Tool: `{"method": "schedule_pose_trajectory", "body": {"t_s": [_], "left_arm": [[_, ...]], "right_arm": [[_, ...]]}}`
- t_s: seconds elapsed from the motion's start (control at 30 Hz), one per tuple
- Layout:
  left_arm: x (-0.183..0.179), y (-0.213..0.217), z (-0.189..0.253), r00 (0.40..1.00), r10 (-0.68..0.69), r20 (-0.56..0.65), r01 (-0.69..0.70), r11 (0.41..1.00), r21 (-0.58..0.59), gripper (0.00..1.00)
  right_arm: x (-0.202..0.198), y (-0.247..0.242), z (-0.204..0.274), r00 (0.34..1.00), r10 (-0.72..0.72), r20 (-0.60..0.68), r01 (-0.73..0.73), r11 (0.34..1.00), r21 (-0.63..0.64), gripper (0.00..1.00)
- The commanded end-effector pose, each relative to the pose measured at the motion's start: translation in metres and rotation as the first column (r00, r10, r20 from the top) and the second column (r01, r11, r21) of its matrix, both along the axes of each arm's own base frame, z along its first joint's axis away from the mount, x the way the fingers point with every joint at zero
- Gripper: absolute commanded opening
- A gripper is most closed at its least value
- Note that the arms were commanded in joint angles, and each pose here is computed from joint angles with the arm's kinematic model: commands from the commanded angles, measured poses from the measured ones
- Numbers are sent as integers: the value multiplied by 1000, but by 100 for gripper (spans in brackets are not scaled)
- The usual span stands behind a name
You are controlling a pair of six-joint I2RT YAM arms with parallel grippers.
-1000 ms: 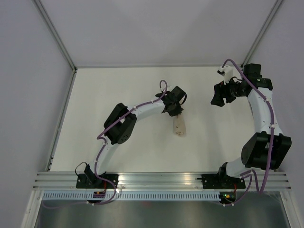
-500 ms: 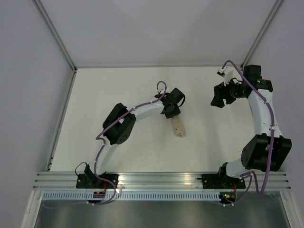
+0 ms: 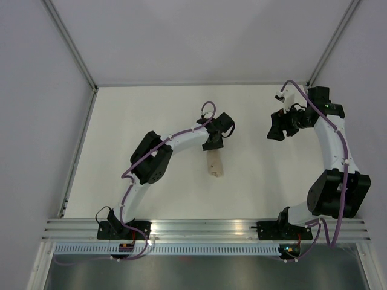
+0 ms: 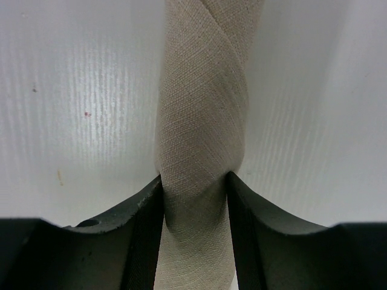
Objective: Fold the napkin, place the utensils inside, and roll it up
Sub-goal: Roll the napkin with the utensil
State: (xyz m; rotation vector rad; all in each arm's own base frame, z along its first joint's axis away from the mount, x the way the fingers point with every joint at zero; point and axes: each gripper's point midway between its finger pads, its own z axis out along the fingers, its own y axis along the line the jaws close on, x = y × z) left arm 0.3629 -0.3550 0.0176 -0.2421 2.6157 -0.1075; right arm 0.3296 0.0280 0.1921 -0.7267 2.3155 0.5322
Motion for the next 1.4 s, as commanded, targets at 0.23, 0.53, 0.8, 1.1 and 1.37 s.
{"method": "schedule_pose_trajectory", "body": {"t_s": [0.23, 0.53, 0.8, 1.1, 1.37], "left_arm": [[-33, 67, -48, 967, -139, -213, 202, 927, 315, 51], [-25, 47, -27, 970, -183, -162, 219, 945, 243, 55], [-18, 36, -4, 972, -204, -117, 223, 956, 191, 58], [-9, 17, 29, 956, -289, -42, 291, 952, 94, 59], [-4, 0, 44, 937, -348, 13, 348, 937, 14, 59]], "right_arm": [[-4, 4, -4, 1000, 18, -6, -18, 1000, 21, 76], [-4, 3, -7, 1000, 16, -10, -16, 1000, 16, 76], [-3, 3, -6, 1000, 12, -12, -12, 1000, 13, 76], [-3, 2, -9, 1000, 8, -18, -8, 1000, 9, 76], [-2, 0, -13, 1000, 3, -22, -3, 1000, 2, 76]]}}
